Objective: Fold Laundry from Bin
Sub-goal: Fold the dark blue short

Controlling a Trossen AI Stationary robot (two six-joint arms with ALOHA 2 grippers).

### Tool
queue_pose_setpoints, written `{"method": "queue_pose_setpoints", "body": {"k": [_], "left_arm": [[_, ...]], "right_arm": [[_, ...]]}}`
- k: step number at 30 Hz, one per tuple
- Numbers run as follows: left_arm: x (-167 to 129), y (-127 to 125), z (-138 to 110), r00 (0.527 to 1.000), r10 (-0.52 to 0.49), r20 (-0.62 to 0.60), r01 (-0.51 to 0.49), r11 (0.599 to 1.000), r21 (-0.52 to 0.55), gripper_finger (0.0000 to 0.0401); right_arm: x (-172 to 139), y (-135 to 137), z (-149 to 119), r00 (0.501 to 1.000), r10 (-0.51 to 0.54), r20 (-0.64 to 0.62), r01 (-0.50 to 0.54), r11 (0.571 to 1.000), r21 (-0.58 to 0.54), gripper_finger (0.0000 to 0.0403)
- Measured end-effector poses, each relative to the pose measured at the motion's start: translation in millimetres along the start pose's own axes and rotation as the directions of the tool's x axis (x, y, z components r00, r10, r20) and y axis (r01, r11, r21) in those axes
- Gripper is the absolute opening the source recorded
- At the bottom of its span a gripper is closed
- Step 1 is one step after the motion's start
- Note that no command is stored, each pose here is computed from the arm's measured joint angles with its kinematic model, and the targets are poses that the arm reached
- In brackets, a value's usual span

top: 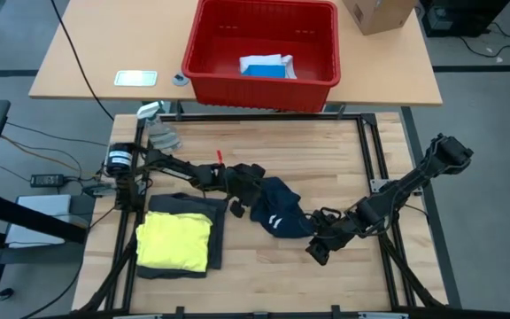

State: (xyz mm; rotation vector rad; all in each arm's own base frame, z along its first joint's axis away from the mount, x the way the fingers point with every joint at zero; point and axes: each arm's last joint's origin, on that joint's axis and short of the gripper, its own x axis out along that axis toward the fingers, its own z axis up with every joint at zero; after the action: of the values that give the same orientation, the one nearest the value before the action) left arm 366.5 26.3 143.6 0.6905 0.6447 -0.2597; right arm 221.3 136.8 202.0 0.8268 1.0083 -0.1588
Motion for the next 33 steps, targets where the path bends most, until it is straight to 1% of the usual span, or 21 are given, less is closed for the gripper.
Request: {"method": "queue_pose_setpoints", "body": {"k": [3, 6, 8, 13, 16, 18, 21, 22, 26, 29, 31, 33], "left_arm": [[5, 2, 0, 0.999, 0.049, 0.016, -0.049, 0.999, 0.008, 0.0144], [9, 1, -1, 0.998, 0.056, 0.02, -0.057, 0.997, 0.048, 0.0144], [11, 0, -5, 0.999, 0.044, 0.003, -0.044, 0.997, 0.07, 0.0144], [20, -3, -8, 0.999, 0.045, 0.005, -0.046, 0.996, 0.08, 0.0143], [24, -8, -7, 0.999, 0.034, 0.001, -0.034, 0.998, 0.061, 0.0125], [23, -10, -3, 0.999, 0.039, 0.01, -0.04, 0.999, 0.029, 0.0095], [21, -14, 2, 0.999, 0.033, -0.018, -0.034, 0.999, -0.041, 0.0026], [20, -14, 6, 0.999, 0.029, -0.032, -0.031, 0.997, -0.064, 0.0014], [0, -2, 30, 0.996, -0.03, -0.08, 0.017, 0.987, -0.159, 0.0004], [-24, 8, 49, 0.981, -0.118, -0.153, 0.067, 0.952, -0.3, 0.0002], [-39, 14, 60, 0.969, -0.188, -0.161, 0.111, 0.912, -0.395, 0.0002], [-49, 15, 66, 0.949, -0.273, -0.159, 0.17, 0.865, -0.472, 0.0002]], "right_arm": [[0, 0, 0, 1.0, 0.002, -0.003, -0.002, 1.0, 0.0, 0.0157], [0, 0, 0, 1.0, -0.004, -0.005, 0.004, 1.0, -0.015, 0.0157], [0, -1, -1, 1.0, -0.011, -0.008, 0.011, 0.999, -0.044, 0.0157], [0, -5, 2, 0.999, -0.045, -0.009, 0.044, 0.995, -0.095, 0.0157], [0, -10, 7, 0.997, -0.079, -0.007, 0.077, 0.991, -0.106, 0.0157], [1, -13, 10, 0.995, -0.095, 0.005, 0.095, 0.991, -0.098, 0.0157], [1, -17, 16, 0.992, -0.121, 0.025, 0.123, 0.989, -0.08, 0.0157], [1, -18, 17, 0.992, -0.125, 0.028, 0.127, 0.989, -0.07, 0.0157], [1, -20, 24, 0.994, -0.112, 0.015, 0.112, 0.994, 0.006, 0.0157], [1, -23, 29, 0.993, -0.121, 0.011, 0.12, 0.992, 0.032, 0.0157], [1, -27, 32, 0.987, -0.158, 0.034, 0.156, 0.987, 0.042, 0.0157], [1, -32, 36, 0.978, -0.198, 0.063, 0.192, 0.978, 0.082, 0.0157]]}}
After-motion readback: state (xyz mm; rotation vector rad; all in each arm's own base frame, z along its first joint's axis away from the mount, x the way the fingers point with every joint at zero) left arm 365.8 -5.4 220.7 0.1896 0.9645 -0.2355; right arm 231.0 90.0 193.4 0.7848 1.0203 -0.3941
